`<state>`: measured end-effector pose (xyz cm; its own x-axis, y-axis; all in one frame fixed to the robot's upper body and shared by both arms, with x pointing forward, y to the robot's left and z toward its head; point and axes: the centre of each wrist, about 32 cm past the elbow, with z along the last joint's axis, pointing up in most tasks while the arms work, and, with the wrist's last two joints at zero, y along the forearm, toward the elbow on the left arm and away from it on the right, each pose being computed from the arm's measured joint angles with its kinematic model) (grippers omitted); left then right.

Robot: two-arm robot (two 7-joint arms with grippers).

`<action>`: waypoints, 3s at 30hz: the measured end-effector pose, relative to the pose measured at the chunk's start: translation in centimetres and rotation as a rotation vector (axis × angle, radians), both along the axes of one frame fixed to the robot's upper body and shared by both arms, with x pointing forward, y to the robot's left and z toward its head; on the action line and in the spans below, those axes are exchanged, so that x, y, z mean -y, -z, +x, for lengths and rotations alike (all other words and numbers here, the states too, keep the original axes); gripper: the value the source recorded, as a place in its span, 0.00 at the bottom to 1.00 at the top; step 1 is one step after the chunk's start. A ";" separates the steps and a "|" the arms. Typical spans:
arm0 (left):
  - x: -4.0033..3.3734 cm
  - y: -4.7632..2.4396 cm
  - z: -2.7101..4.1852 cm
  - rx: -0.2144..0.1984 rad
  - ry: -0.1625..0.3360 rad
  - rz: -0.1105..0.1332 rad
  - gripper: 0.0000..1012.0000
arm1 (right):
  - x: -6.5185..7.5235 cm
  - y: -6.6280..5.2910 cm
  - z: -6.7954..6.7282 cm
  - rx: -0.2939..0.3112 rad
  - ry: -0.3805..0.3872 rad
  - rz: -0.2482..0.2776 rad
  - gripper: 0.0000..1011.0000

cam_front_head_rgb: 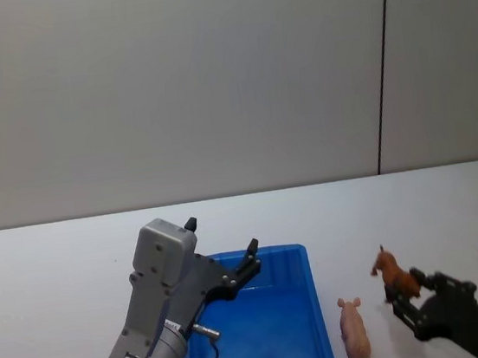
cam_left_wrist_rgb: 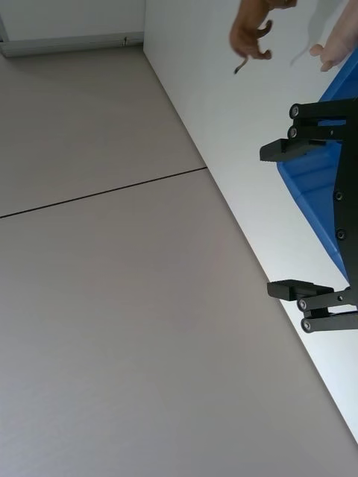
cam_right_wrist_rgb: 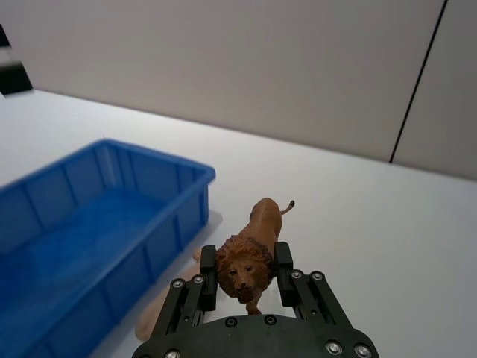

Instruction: Pick up the two dolls from the table and place them into the box.

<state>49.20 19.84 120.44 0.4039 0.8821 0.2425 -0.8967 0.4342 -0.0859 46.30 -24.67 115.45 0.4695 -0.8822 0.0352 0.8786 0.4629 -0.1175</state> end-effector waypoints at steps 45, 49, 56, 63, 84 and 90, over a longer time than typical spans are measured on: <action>0.00 0.00 0.00 0.000 0.000 0.000 0.99 | -5.9 -4.1 4.9 -0.060 -0.315 0.043 0.93; 0.00 0.00 0.00 0.000 0.000 0.000 0.99 | -5.2 -4.1 4.5 -0.049 -0.286 0.037 0.99; 0.00 0.00 0.00 0.000 0.000 0.000 0.99 | -3.6 -3.8 3.4 -0.037 -0.230 0.022 0.99; 0.00 0.00 0.00 0.000 0.000 0.000 0.99 | -2.2 -3.3 2.3 -0.050 -0.188 0.005 0.99; 0.00 0.00 0.00 0.000 0.000 0.000 0.99 | -1.0 -0.5 0.7 -0.165 -0.152 -0.043 0.99; 0.00 0.00 0.00 0.000 0.000 0.000 0.99 | -1.6 0.4 0.8 -0.185 -0.135 -0.045 0.99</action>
